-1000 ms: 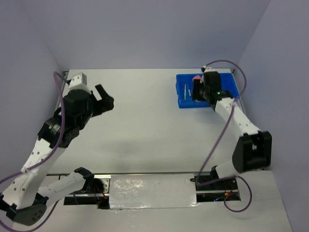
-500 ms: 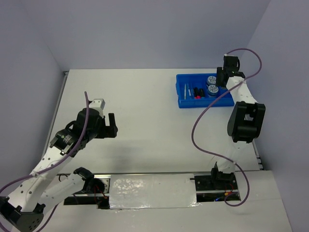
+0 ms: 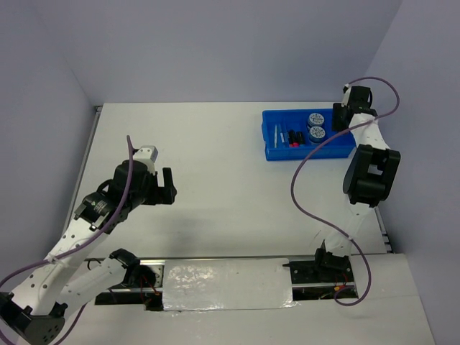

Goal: Sort the stationery into containers
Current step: Place the stationery in the storage box.

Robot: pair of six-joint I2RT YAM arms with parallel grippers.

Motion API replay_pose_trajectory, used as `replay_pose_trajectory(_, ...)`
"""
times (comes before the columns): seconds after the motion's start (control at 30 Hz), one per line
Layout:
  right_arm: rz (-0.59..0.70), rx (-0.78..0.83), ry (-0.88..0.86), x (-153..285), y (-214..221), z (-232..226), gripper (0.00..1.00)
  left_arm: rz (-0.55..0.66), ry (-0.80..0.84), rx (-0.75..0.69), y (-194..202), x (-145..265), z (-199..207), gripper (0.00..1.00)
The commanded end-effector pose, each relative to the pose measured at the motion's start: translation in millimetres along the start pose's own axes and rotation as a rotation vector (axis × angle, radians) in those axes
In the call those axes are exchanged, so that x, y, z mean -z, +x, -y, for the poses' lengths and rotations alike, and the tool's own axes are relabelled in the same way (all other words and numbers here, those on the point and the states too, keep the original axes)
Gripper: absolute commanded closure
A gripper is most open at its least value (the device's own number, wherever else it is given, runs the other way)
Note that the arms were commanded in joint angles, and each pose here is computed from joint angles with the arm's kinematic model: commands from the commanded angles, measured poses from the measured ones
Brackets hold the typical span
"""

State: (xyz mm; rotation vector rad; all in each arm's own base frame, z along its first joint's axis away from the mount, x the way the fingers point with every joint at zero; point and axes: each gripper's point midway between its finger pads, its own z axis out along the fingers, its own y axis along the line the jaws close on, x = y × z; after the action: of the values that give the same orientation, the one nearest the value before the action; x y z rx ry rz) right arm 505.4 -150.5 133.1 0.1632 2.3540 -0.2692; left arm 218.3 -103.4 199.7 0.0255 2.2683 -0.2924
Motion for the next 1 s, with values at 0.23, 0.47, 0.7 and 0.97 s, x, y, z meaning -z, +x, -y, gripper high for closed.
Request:
replay_pose_trajectory(0.23, 0.089, -0.030, 0.032, -2, -39, 12, 0.77, 0.056, 0.070, -0.019, -12, 6, 12, 0.01)
replay_pose_trajectory(0.47, 0.097, -0.039, 0.032, 2, -44, 13, 0.00, 0.058, 0.074, -0.021, -12, 7, 12, 0.01)
replay_pose_trajectory(0.7, 0.102, -0.057, -0.015, 8, -47, 4, 0.00, 0.071, 0.067, -0.016, -14, 8, 11, 0.01)
replay_pose_trajectory(0.97, 0.163, -0.076, -0.158, 69, -63, -77, 0.00, 0.095, -0.093, 0.064, -23, 7, -22, 0.01)
